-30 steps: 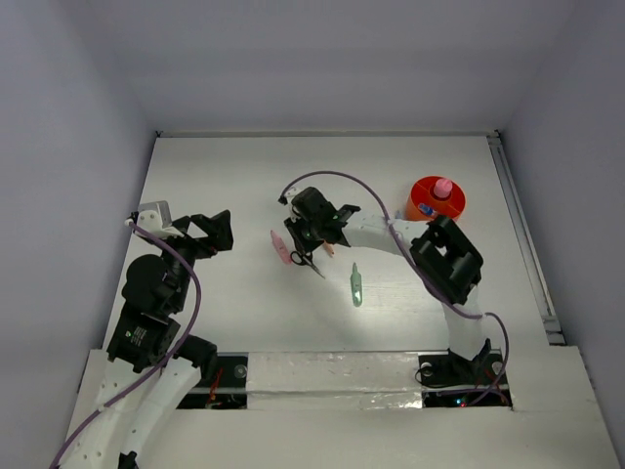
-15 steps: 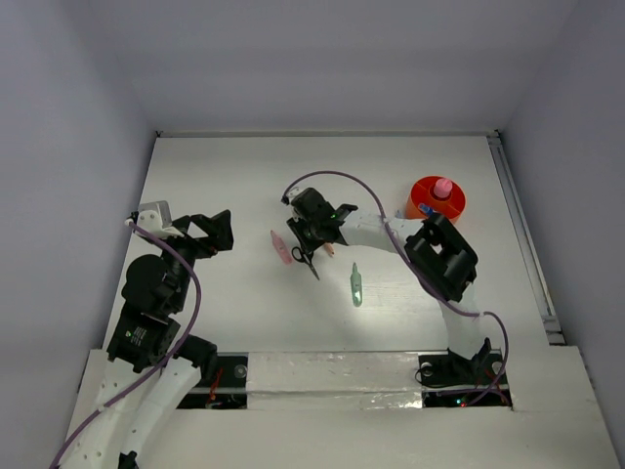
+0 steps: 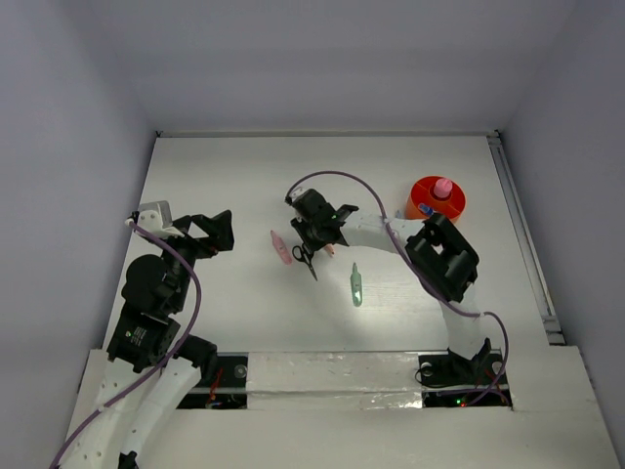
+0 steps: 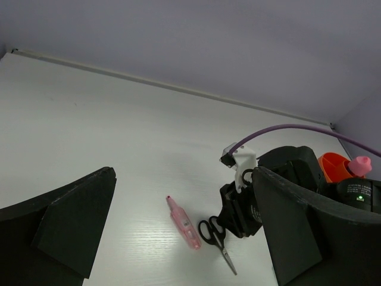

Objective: Sort the stationery into containers
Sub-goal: Place the scissors at the center of the board.

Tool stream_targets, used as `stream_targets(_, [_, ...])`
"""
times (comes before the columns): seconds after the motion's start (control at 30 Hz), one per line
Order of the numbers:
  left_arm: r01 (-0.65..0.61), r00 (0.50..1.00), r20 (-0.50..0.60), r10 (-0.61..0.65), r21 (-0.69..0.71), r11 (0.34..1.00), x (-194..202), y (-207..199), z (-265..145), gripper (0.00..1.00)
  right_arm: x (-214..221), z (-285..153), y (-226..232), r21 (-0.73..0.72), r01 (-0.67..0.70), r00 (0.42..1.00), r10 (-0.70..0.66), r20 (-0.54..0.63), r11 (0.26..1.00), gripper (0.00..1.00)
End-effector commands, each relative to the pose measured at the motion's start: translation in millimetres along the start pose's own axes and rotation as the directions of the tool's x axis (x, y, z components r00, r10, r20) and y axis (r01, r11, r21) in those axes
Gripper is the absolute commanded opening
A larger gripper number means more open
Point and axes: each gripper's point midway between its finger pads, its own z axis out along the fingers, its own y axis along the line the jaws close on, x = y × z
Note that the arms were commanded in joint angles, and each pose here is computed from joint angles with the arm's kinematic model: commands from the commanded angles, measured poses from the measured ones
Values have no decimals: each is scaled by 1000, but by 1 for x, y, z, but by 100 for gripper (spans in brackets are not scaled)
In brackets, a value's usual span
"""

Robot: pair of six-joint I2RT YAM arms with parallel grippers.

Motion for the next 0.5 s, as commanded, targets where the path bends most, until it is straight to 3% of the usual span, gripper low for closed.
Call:
stream_targets(0.0, [6,999,39,-7,23,1000,-10,-5,1,99,-15,-15,0,2,3,999,-3,48,1000,34])
stream_targets(0.2, [7,999,42,-8,23,1000,-10,-4,-1,99,8,12,5,-10,9,1000,-9,-26,1000,31])
stream_targets(0.27, [6,999,44,-7,23,1000,-11,-5,-1,99,8,16,6,-11,8,1000,-8,-30,1000,23])
stream_targets(0.33, [6,999,45,-7,24,1000,-11,-5,-1,99,8,15,6,-11,9,1000,-9,-30,1000,5])
stream_targets(0.37, [6,999,45,-7,24,1000,-11,-5,-1,99,6,15,6,-9,8,1000,-8,-23,1000,0])
stream_targets(0.47, [7,999,48,-8,23,1000,-12,-5,-2,99,-11,6,6,-13,-6,999,6,39,1000,0])
